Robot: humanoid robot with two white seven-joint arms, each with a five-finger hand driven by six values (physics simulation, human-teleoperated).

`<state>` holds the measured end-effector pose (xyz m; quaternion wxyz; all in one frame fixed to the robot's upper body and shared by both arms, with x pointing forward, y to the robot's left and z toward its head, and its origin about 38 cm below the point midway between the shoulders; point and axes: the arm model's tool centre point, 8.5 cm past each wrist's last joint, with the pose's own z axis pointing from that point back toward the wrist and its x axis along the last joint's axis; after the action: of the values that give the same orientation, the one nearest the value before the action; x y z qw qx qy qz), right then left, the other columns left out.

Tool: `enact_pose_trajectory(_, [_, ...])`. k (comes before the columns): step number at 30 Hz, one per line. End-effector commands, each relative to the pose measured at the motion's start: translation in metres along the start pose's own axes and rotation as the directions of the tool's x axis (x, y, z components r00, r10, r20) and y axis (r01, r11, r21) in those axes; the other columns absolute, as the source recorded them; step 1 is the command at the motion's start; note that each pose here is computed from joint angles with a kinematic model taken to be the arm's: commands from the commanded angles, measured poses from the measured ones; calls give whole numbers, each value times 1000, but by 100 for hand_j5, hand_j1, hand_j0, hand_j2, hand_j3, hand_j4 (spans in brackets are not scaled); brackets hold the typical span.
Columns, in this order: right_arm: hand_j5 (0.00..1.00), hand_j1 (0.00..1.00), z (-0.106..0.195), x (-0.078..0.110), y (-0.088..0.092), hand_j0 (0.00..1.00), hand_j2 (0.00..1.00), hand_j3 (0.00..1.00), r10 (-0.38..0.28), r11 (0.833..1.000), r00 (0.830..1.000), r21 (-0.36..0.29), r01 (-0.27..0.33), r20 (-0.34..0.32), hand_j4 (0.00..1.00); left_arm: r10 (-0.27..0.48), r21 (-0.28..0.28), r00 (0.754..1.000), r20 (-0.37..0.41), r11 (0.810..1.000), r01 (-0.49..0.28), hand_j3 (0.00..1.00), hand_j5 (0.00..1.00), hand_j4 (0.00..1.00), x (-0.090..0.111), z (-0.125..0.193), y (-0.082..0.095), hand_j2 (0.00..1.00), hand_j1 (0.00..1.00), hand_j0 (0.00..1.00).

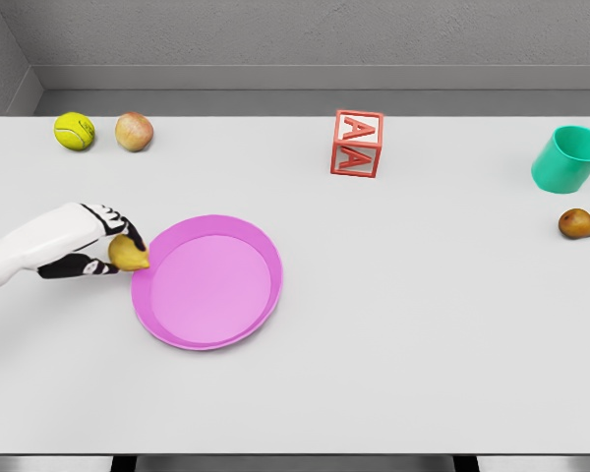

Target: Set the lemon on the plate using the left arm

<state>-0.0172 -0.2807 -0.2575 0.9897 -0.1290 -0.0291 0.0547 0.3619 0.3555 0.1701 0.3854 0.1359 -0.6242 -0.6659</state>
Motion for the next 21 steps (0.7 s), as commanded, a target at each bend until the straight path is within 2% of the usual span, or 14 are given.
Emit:
enact_pose_trajectory(1, [100, 100, 0, 0, 0, 100, 100, 100, -1, 1000, 1000, 0, 1, 0, 100, 6, 15, 1000, 22, 1000, -6, 53, 53, 53, 7, -5, 1, 53, 53, 53])
enact_pose_trajectory(9, [100, 100, 0, 0, 0, 100, 100, 100, 0, 1000, 1000, 0, 0, 0, 100, 12, 25, 998, 67, 1000, -14, 54, 54, 54, 20, -16, -3, 54, 54, 54])
enact_pose_trajectory(17, [100, 100, 0, 0, 0, 100, 100, 100, -1, 1000, 1000, 0, 1, 0, 100, 16, -17, 992, 123, 1000, -14, 56, 56, 56, 36, -29, -13, 56, 56, 56])
enact_pose_trajectory(18, [100, 100, 0, 0, 0, 100, 100, 100, -1, 1000, 1000, 0, 1, 0, 100, 25, -4, 991, 134, 1000, -25, 69, 69, 69, 40, -33, -14, 69, 69, 69])
enact_pose_trajectory(19, [100, 100, 0, 0, 0, 100, 100, 100, -1, 1000, 1000, 0, 1, 0, 100, 34, 12, 988, 152, 999, -36, 95, 95, 95, 45, -38, -15, 95, 95, 95])
enact_pose_trajectory(20, [100, 100, 0, 0, 0, 100, 100, 100, -1, 1000, 1000, 0, 1, 0, 100, 23, 21, 987, 157, 999, -27, 100, 100, 100, 45, -41, -9, 100, 100, 100])
enact_pose_trajectory(21, [100, 100, 0, 0, 0, 100, 100, 100, 1, 1000, 1000, 0, -1, 0, 100, 22, 22, 987, 157, 999, -26, 100, 100, 100, 45, -41, -9, 100, 100, 100])
